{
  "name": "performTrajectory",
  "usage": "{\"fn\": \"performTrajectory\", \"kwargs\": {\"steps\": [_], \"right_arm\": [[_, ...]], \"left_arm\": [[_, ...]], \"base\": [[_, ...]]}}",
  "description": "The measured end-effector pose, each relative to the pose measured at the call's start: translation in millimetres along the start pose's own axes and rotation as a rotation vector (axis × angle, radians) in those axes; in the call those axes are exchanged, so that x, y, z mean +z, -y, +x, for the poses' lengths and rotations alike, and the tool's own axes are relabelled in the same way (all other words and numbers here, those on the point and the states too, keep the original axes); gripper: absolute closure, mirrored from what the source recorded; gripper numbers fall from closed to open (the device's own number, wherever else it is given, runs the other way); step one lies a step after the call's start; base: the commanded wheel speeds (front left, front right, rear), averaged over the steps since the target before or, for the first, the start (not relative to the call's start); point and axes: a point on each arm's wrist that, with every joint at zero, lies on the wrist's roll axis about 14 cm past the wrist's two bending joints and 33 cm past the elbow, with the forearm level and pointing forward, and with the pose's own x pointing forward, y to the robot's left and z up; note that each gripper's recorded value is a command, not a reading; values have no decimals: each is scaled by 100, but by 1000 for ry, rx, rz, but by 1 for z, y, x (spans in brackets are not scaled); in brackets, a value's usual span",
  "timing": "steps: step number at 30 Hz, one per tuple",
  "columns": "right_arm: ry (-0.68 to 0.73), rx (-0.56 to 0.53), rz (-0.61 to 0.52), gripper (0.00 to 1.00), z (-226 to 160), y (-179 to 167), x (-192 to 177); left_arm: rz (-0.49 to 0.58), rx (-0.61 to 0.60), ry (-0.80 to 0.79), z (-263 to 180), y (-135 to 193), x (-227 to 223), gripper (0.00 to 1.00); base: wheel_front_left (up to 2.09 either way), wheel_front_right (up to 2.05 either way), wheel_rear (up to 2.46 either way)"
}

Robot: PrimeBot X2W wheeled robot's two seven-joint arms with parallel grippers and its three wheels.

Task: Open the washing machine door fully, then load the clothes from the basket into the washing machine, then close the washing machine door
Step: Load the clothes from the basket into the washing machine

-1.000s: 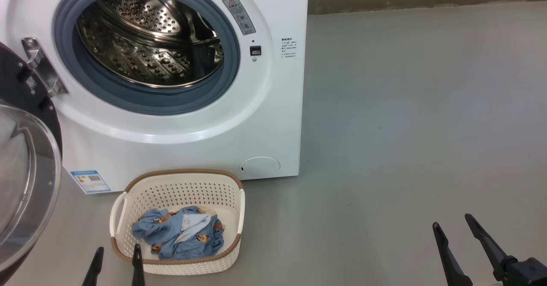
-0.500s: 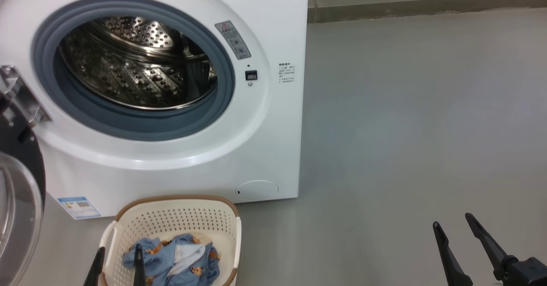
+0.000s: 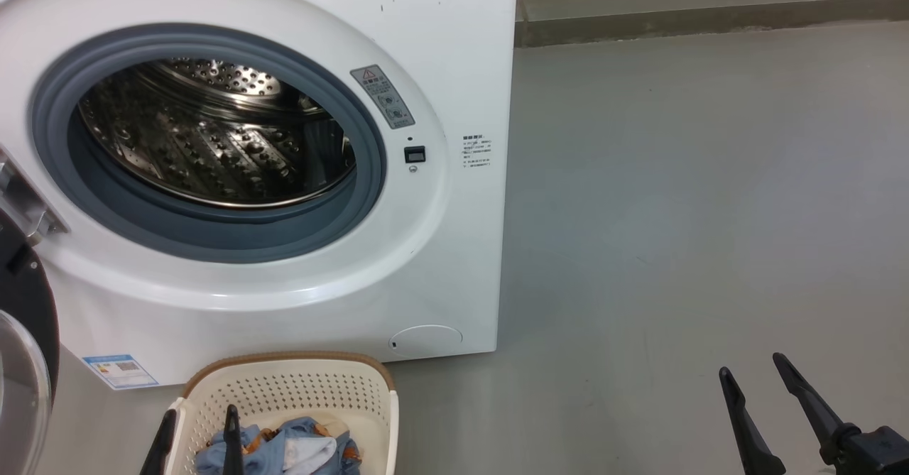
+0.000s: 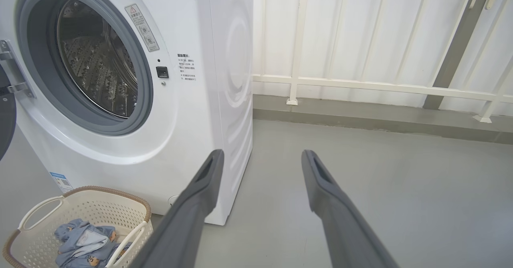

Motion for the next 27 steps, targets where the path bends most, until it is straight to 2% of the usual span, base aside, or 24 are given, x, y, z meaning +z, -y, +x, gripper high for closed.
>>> {"fn": "performTrajectory", "kwargs": {"steps": [27], "right_arm": [[-10,-7,6,0,0,2,-3]], "left_arm": [[-2,-11,-32,2,3,-8,0]], "base": [[0,0,0]]}}
